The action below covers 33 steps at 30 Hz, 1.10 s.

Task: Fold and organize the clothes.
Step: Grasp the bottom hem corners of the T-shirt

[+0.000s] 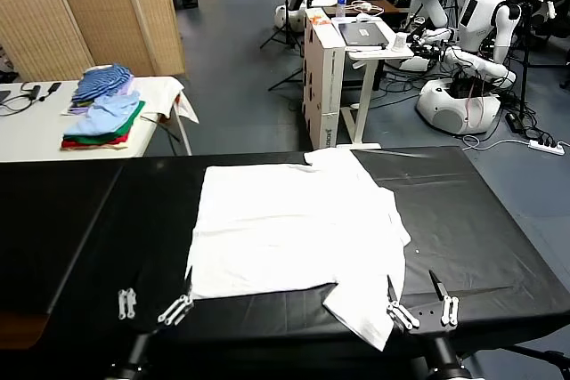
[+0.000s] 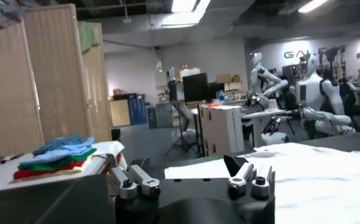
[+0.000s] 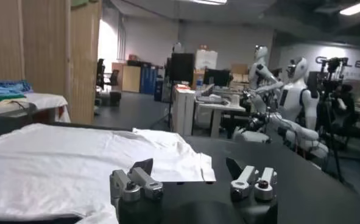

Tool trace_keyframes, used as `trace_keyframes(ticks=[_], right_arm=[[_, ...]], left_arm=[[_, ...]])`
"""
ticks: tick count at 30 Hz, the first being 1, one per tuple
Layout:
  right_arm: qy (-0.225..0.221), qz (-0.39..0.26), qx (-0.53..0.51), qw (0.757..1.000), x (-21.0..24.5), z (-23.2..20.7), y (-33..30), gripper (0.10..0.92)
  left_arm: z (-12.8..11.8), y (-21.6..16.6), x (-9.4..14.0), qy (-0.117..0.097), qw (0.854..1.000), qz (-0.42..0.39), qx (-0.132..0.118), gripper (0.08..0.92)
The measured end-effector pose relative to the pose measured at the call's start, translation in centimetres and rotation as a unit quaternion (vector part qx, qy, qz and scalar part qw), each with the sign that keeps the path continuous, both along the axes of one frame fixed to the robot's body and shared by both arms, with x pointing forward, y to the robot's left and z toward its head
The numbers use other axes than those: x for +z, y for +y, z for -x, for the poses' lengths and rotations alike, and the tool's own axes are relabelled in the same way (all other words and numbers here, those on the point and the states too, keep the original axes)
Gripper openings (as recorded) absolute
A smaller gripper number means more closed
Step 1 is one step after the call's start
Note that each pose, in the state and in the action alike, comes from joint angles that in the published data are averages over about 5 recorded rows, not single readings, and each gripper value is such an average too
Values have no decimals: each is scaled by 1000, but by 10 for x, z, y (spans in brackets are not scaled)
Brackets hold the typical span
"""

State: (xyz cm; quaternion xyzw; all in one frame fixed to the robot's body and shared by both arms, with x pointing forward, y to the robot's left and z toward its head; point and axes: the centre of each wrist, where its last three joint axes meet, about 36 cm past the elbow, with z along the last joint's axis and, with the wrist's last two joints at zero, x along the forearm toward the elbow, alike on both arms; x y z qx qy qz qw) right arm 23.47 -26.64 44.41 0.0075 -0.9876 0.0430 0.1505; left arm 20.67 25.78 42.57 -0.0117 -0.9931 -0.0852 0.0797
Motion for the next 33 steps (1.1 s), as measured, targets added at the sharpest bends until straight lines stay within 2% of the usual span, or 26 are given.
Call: trace_keyframes(ticks=[2, 6, 9, 11, 16, 19, 22, 27, 33], right_arm=[[6, 1, 0, 1000, 0, -3, -1, 907], [39, 8, -2, 999, -3, -14, -4, 907], [65, 9, -2, 998, -10, -19, -4, 907], [78, 8, -2, 997, -13, -20, -2, 907], [90, 1, 0, 996, -19, -22, 3, 907], [93, -1, 1, 996, -22, -23, 5, 907], [96, -4, 2, 995, -25, -24, 7, 907], [100, -7, 1, 995, -30, -26, 9, 907], [102, -11, -2, 995, -36, -30, 9, 907]], left_arm=[[-2, 1, 0, 12, 1000, -1, -2, 907], [-13, 5, 2, 51, 999, -4, -12, 907], [-21, 7, 5, 66, 998, 5, -24, 907], [-26, 8, 6, 66, 997, 11, -29, 907], [-40, 9, 3, 40, 998, 13, -38, 907], [-43, 7, 1, 45, 998, 26, -32, 907], [-40, 4, 3, 74, 996, 34, -20, 907], [-34, 0, 12, 127, 991, 38, -16, 907], [-36, -1, 21, 171, 983, 61, -5, 907]])
